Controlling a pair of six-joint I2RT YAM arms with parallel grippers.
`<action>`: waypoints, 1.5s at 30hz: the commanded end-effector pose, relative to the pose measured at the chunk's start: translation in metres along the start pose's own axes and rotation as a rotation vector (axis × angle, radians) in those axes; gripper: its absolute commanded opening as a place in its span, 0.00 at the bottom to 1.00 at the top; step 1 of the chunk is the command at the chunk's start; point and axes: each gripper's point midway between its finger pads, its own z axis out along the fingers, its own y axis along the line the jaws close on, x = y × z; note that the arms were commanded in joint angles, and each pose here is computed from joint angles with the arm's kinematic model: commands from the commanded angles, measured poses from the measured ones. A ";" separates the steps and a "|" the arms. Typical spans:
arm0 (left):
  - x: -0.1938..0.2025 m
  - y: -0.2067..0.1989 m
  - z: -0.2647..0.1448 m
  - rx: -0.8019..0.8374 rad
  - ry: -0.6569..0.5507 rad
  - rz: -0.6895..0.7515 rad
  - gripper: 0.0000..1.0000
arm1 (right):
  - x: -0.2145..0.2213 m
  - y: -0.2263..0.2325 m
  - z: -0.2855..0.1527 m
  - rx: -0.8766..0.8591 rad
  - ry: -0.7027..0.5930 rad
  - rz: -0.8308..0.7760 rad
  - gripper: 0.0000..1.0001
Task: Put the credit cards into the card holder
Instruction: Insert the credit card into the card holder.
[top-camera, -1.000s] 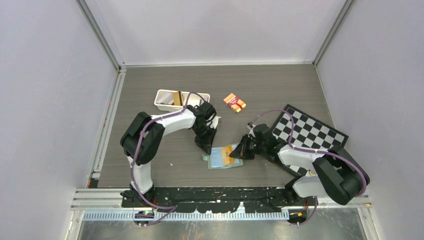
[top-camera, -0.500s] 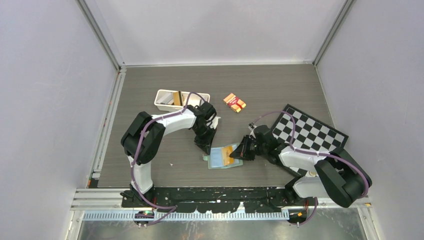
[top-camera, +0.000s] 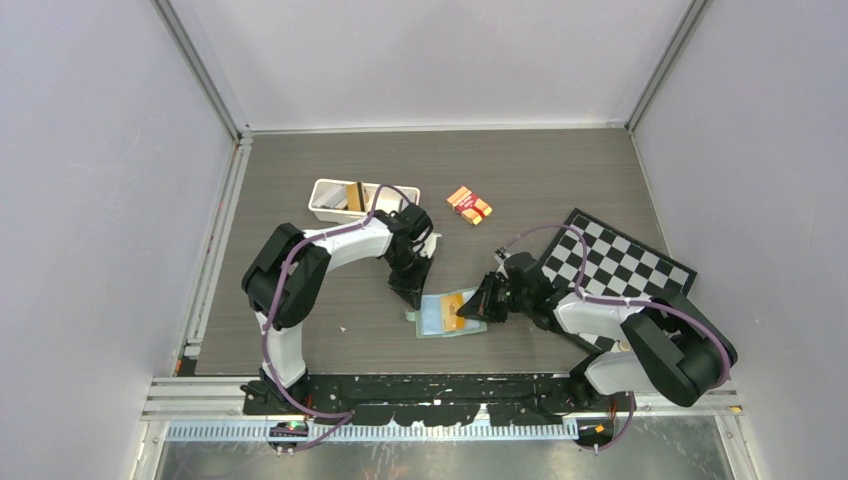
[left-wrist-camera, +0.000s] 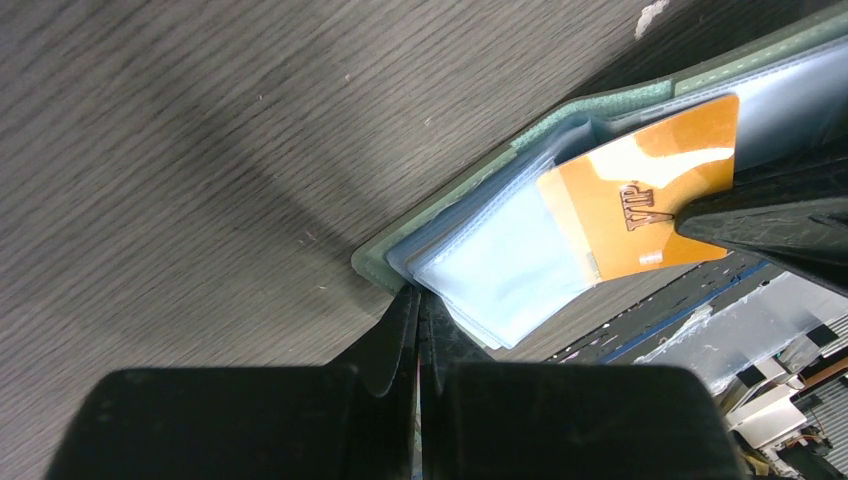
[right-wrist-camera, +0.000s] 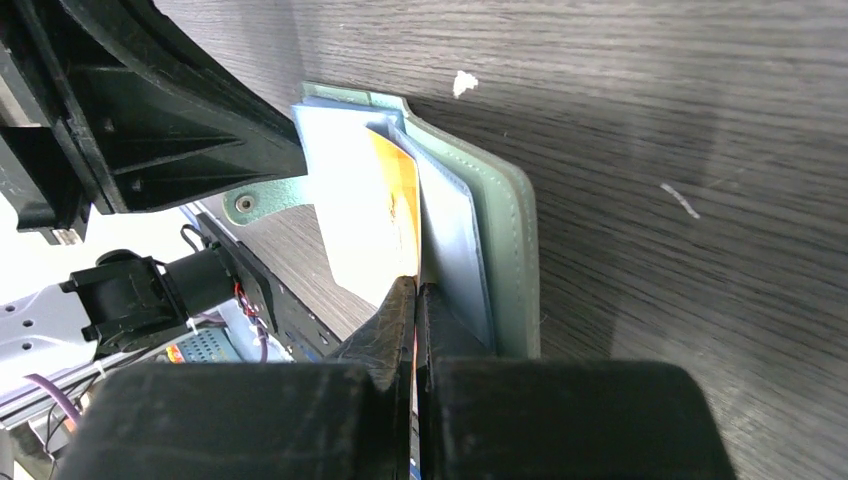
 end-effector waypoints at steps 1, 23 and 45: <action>0.001 0.007 0.008 -0.035 0.015 0.008 0.00 | 0.004 -0.003 0.005 0.021 0.012 -0.010 0.01; -0.001 0.006 0.008 -0.036 0.012 0.011 0.00 | 0.002 -0.010 -0.008 0.147 -0.008 -0.051 0.30; -0.004 0.002 0.009 -0.016 0.013 0.007 0.00 | 0.002 0.021 0.018 0.124 0.041 -0.151 0.29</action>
